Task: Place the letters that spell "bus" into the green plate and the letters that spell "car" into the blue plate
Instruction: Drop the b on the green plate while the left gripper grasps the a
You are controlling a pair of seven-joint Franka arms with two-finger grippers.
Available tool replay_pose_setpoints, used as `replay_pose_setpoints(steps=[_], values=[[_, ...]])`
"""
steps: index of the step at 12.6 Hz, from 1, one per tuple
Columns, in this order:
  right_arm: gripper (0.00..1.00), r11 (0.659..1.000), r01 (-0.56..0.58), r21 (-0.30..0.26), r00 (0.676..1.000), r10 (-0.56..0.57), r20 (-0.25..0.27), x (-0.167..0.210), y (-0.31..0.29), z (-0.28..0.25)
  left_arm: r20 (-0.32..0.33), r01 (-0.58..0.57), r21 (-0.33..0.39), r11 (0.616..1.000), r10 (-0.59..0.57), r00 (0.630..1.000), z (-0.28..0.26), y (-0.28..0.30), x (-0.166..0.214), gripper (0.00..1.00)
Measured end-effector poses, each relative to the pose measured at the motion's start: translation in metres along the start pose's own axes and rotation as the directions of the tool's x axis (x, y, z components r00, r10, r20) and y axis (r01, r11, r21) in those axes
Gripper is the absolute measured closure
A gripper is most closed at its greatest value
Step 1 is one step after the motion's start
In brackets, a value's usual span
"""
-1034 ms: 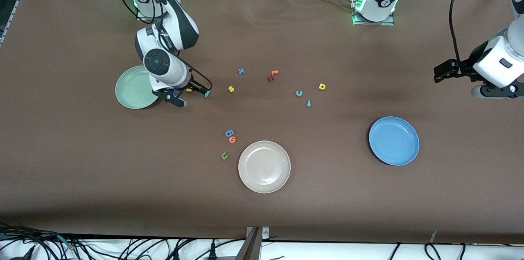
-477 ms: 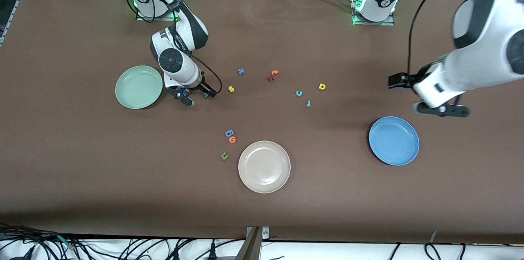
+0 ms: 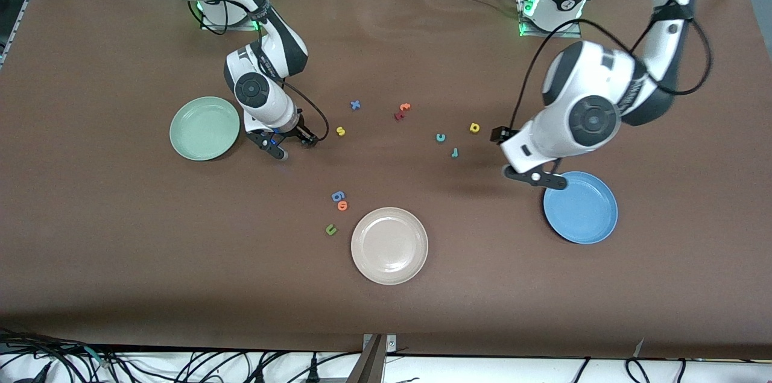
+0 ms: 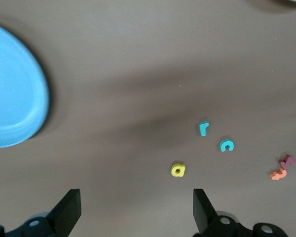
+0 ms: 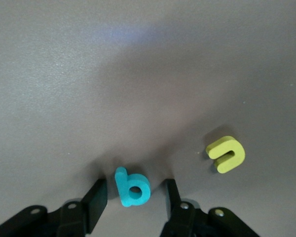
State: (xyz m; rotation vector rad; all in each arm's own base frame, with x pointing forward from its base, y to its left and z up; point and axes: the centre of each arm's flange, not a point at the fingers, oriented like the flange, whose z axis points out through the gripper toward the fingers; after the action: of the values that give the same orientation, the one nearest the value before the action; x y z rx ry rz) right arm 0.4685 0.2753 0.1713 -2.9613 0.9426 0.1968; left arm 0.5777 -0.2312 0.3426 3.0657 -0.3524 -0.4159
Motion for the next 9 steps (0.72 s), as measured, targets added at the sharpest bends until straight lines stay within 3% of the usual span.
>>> replay_pose_setpoints(steps=[3,6,9], values=[[0.48,1.0,0.0,0.017,1.0,0.0,-0.009,0.001,-0.002,-0.001,-0.097,-0.058,-0.011,0.998,0.057,0.994,0.069,0.035,-0.012,0.0],[0.73,1.0,0.001,0.024,1.0,-0.001,-0.013,0.001,-0.003,-0.003,-0.209,-0.107,-0.01,0.994,0.102,0.973,0.133,0.052,-0.046,0.0],[0.73,1.0,0.001,0.023,1.0,-0.001,-0.012,0.001,-0.003,-0.004,-0.24,-0.156,0.017,0.988,0.155,0.958,0.169,0.056,-0.076,0.0]])
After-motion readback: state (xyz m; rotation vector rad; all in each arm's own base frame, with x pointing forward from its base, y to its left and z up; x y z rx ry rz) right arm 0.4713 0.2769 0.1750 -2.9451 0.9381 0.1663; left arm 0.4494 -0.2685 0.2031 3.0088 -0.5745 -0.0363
